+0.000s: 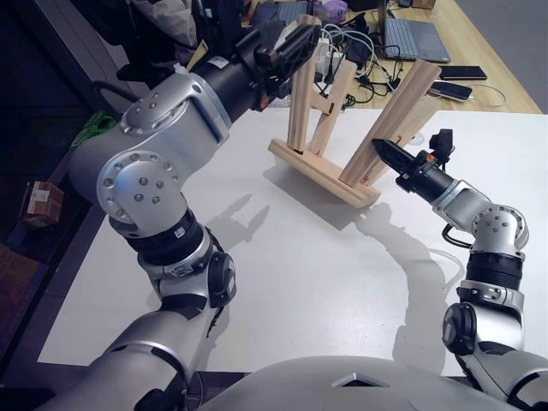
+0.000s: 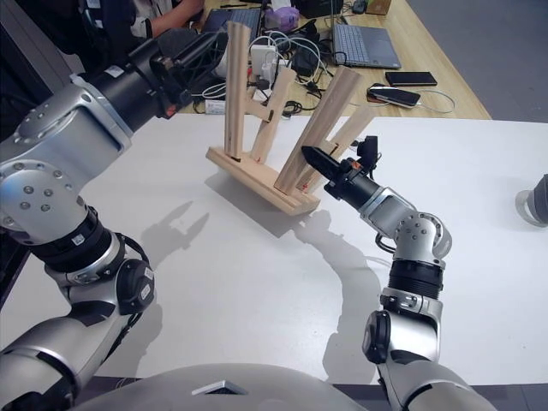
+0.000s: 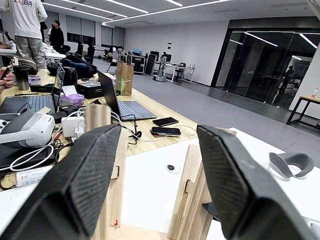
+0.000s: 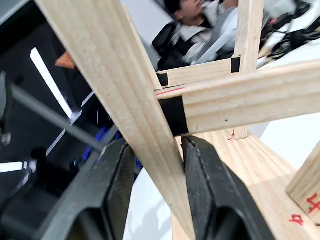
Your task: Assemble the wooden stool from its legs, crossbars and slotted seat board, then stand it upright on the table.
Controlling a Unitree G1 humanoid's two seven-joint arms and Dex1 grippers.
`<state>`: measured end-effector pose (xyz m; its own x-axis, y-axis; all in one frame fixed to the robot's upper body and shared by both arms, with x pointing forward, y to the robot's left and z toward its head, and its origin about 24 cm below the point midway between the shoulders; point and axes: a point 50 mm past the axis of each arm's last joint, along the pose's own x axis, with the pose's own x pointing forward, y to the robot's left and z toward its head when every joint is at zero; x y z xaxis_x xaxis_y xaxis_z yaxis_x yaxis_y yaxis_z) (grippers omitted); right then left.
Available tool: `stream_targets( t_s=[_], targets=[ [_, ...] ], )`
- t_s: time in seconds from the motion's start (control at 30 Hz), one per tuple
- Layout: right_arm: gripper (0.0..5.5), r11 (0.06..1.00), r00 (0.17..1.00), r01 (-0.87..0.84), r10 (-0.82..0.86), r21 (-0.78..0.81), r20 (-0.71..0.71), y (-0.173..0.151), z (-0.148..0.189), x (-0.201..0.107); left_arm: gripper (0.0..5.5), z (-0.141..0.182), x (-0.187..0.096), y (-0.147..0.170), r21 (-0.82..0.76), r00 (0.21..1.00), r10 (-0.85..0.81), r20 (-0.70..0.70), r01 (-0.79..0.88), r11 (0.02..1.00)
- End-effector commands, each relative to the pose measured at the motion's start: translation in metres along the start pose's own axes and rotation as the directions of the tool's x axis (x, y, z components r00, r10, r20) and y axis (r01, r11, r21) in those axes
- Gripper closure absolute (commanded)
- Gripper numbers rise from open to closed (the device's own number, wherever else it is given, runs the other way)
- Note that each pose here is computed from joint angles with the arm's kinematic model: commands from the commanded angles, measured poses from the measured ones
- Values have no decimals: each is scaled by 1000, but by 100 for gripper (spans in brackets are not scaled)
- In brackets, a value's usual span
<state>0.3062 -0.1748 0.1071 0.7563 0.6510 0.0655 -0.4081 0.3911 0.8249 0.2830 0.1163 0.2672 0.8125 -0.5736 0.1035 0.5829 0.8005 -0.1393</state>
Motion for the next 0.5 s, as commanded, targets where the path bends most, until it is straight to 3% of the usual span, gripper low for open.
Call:
stream_targets(
  t_s=[0.03,0.33,0.37,0.5],
  targets=[
    [419,962,978,194,-204,190,35,-21,-19,-8,271,4,1,1,34,1000,6,4,-6,999],
    [446,817,895,413,-446,402,-14,-58,-65,-24,271,11,3,5,102,1000,-10,-12,12,995],
    [410,805,887,432,-460,406,-30,-61,-70,-24,271,12,3,5,112,1000,-15,-16,17,994],
    [350,813,888,437,-457,385,-44,-58,-77,-33,271,14,5,3,135,999,-35,-24,38,990]
  ],
)
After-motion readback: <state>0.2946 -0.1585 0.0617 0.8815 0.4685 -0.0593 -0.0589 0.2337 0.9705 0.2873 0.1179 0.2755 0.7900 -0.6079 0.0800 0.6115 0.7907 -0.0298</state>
